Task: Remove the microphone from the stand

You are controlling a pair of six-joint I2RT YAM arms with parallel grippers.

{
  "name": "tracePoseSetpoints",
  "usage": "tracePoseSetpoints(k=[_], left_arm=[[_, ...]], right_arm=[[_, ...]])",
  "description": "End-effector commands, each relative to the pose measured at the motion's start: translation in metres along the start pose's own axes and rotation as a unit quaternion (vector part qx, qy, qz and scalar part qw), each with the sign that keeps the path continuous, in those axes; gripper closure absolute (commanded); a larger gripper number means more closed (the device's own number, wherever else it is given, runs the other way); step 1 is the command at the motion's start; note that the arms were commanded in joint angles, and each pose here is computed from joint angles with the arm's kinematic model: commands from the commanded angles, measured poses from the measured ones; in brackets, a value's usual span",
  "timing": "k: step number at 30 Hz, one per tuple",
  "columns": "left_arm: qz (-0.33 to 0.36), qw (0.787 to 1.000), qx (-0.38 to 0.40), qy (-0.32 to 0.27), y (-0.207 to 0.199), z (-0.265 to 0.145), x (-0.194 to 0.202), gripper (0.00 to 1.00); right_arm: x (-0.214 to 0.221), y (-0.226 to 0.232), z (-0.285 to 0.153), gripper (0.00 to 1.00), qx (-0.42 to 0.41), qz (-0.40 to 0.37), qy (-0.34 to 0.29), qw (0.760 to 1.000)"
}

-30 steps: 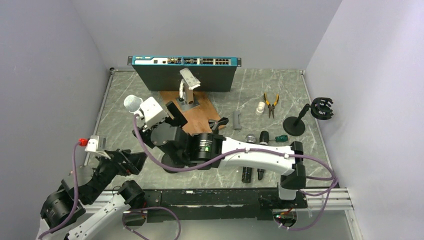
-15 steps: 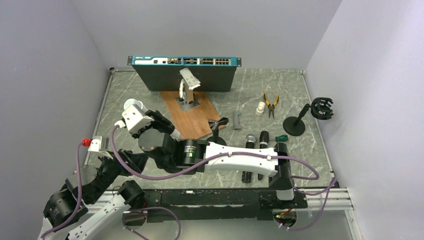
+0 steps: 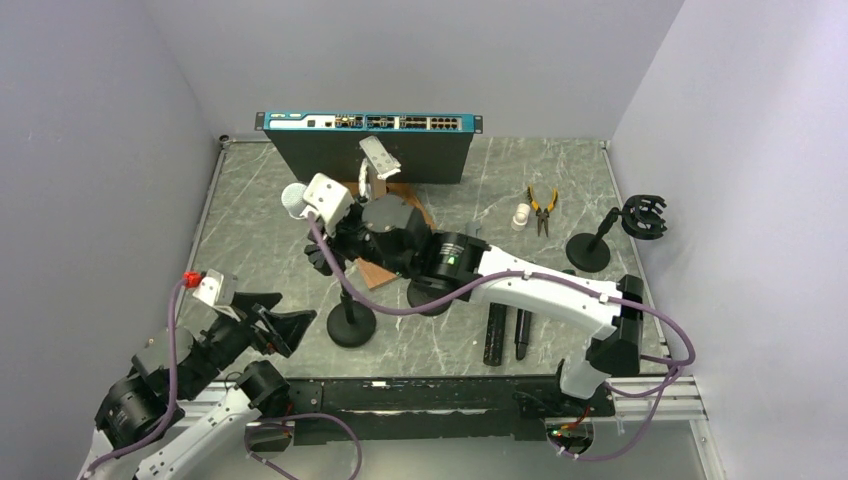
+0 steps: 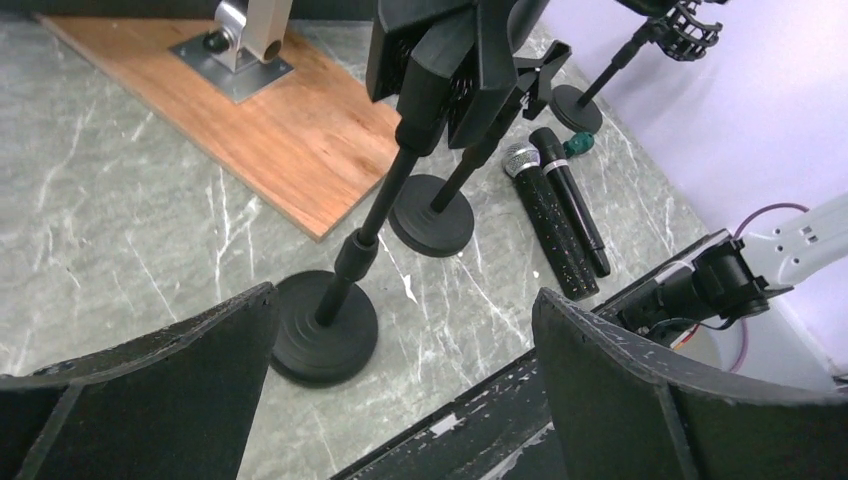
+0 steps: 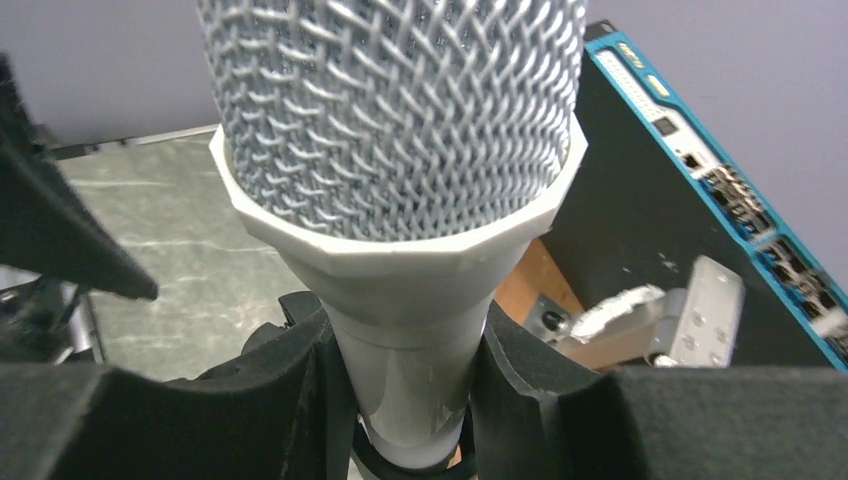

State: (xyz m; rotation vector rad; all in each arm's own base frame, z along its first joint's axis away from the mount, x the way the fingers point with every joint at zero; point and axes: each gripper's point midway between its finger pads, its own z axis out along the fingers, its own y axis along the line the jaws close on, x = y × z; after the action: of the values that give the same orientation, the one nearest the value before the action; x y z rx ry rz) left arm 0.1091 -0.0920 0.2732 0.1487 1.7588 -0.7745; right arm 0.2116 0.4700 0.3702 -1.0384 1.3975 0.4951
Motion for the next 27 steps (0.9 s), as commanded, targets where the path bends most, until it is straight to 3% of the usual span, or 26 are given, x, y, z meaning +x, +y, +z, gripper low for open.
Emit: tracePoseSetpoints(k=[1,7,13,18,25,27], left_arm=[[0.066,0.996,0.047,-0.034,-0.021,0.001,-0.031,0.01],[0.129,0.991,0.024,-0.031,-0.018,0.025,-0.041,0.01],[0.148,0.986,0.044,-0.062,-0.031,0.043,-0.055,0.01],[0.161,0.986,0.014,-0.044,-0.025,0.057,-0.058,0.00],[0.173,0.984,0.038,-0.025,-0.032,0.068,-0.046,0.05],[0.175,0.983,0.037,-0.026,-0.031,0.070,-0.045,0.10]], right_arm=[[-0.016,0.029,-0.016,1.00,-0.138,0.029,-0.047,0.989],[-0.007,0.041,-0.016,1.00,-0.190,0.036,-0.041,0.980],[-0.002,0.038,-0.010,1.00,-0.176,0.042,-0.037,0.983],[-0.004,0.037,-0.011,1.00,-0.175,0.038,-0.040,0.983],[-0.003,0.034,-0.012,1.00,-0.177,0.041,-0.042,0.982],[-0.003,0.034,-0.012,1.00,-0.177,0.042,-0.042,0.982]])
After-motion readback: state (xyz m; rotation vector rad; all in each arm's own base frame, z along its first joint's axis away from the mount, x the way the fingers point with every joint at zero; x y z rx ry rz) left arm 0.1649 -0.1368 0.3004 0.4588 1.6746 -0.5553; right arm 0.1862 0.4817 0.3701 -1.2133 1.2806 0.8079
